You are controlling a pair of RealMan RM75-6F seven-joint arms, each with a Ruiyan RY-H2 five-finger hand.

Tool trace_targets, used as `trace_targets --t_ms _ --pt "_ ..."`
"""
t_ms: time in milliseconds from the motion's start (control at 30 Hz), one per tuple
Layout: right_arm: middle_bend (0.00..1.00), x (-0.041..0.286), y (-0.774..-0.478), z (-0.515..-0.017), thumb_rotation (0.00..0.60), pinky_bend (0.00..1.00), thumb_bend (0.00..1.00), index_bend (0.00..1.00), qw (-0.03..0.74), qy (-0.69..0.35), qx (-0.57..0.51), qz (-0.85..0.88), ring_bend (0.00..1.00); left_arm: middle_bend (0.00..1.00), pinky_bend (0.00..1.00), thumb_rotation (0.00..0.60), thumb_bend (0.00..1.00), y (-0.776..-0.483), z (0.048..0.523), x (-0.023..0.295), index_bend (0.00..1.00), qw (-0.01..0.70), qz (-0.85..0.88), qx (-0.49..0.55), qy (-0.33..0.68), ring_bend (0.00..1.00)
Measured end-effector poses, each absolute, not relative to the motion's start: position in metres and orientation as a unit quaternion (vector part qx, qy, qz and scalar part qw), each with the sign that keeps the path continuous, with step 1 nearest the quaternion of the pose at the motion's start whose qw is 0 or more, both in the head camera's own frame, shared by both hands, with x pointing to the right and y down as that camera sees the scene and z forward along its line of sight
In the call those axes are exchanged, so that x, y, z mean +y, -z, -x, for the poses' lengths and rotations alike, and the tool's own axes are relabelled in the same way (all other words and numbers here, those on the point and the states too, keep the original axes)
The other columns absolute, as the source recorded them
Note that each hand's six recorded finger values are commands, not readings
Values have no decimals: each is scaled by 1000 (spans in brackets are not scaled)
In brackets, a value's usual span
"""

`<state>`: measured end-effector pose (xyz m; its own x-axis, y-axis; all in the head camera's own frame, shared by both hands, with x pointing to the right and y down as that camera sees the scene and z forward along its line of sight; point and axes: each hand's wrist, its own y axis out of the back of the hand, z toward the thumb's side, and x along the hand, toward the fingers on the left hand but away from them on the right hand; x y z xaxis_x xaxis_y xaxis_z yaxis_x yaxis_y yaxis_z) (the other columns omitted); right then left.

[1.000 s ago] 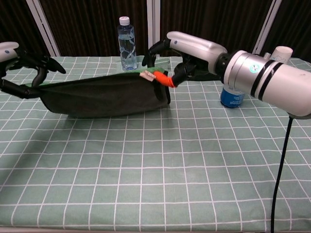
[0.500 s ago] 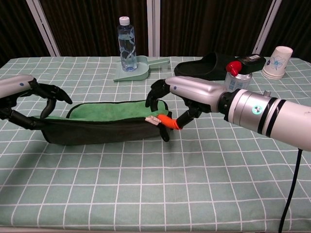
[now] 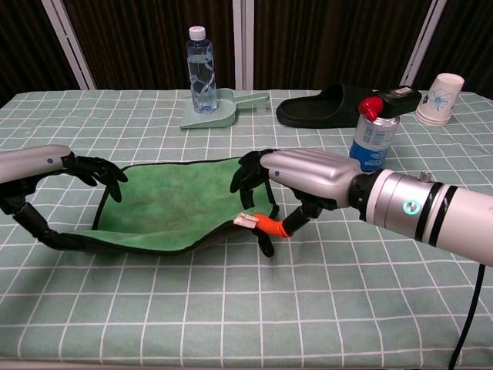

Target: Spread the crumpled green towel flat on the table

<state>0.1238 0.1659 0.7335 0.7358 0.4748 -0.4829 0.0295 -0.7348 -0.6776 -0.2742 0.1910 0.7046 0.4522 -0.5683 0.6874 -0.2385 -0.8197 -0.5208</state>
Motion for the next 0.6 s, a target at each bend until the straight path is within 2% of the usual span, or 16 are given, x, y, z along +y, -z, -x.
trace_targets --t_ms 133,267,333,400,467,600 --pt "190 172 -736 -126 443 0 351 534 338 -338 -132 868 0 191 195 600 67 -701 271 194 300 179 837 230 462 169" --pt "161 177 -736 -129 389 0 270 466 343 -343 -119 866 0 164 190 600 54 -697 268 196 276 179 841 224 460 155" --pt "144 179 -736 -131 361 0 204 421 346 -346 -113 865 0 147 187 600 48 -695 267 197 259 180 842 222 458 146" --pt "115 181 -736 -133 311 0 90 334 349 -349 -107 863 0 142 187 600 43 -694 266 197 257 181 843 222 455 145" --pt "91 182 -736 -134 275 0 21 257 350 -353 -103 862 0 139 185 600 37 -692 265 198 256 182 844 220 453 145" --pt "57 182 -733 -138 247 0 0 163 359 -359 -97 856 0 135 181 600 32 -691 264 197 255 183 845 221 452 143"
